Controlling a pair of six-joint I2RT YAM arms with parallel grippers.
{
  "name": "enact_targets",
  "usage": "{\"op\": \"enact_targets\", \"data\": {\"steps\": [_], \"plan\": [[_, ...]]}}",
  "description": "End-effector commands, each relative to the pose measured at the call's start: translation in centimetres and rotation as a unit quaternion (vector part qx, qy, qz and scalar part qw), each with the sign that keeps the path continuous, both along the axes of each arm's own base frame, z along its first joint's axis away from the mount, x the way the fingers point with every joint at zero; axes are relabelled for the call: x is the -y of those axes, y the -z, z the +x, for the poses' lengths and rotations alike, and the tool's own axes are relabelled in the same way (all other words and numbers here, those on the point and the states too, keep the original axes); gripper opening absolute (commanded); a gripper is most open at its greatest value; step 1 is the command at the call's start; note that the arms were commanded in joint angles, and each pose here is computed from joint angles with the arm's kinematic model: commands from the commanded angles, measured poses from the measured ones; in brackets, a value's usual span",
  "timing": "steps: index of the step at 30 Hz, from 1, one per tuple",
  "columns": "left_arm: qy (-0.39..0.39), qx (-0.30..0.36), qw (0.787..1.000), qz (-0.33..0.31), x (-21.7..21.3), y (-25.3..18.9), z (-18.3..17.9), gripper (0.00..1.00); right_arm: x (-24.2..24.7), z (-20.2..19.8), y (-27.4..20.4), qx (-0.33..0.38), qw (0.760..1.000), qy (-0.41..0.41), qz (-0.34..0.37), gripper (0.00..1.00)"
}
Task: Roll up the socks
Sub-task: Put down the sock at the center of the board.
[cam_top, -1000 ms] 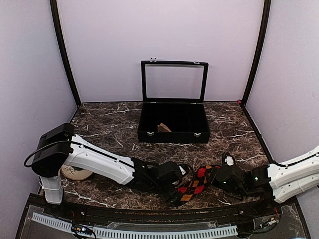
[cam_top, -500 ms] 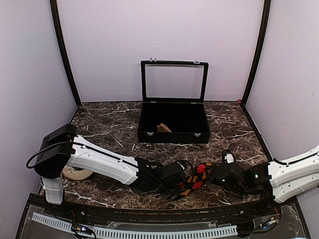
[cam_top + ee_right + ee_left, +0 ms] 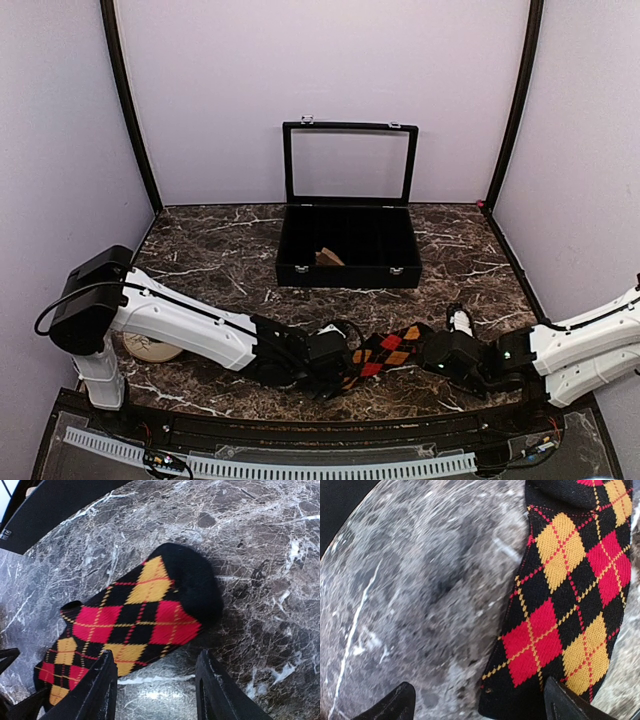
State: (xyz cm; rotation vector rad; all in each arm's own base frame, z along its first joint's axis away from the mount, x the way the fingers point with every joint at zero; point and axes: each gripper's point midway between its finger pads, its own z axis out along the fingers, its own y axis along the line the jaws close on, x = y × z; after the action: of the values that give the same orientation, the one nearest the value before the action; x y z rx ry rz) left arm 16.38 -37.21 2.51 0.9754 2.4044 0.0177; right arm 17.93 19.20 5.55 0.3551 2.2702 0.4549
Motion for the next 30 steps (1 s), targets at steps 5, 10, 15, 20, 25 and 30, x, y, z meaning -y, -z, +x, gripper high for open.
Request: {"op": "enact_targets", "data": {"steps": [5,10,15,20,25,30], "plan": [[-0.021,-0.035,0.988,0.147,-8.7,2.8,-1.8,0.92,-0.6,1.5,-1.2,0.021,1.0,0.017,-0.012,0.5],[-0.028,-0.04,0.988,0.149,-9.4,2.9,-2.1,0.92,-0.7,2.2,-0.6,0.007,1.0,0.02,-0.003,0.56],[-0.026,-0.035,0.988,0.149,-9.3,2.7,-2.0,0.92,-2.0,2.8,0.6,-0.03,0.999,-0.011,-0.007,0.58],[-0.027,-0.033,0.988,0.148,-9.2,2.6,-1.8,0.92,-3.5,2.6,1.9,-0.072,0.997,-0.031,-0.015,0.59],[-0.028,-0.033,0.989,0.143,-9.1,2.6,-1.9,0.92,-3.4,2.6,2.7,-0.091,0.996,-0.02,-0.012,0.58],[-0.028,-0.032,0.989,0.141,-9.1,2.6,-1.8,0.92,-2.4,2.5,3.0,-0.101,0.995,-0.001,-0.011,0.57]]}}
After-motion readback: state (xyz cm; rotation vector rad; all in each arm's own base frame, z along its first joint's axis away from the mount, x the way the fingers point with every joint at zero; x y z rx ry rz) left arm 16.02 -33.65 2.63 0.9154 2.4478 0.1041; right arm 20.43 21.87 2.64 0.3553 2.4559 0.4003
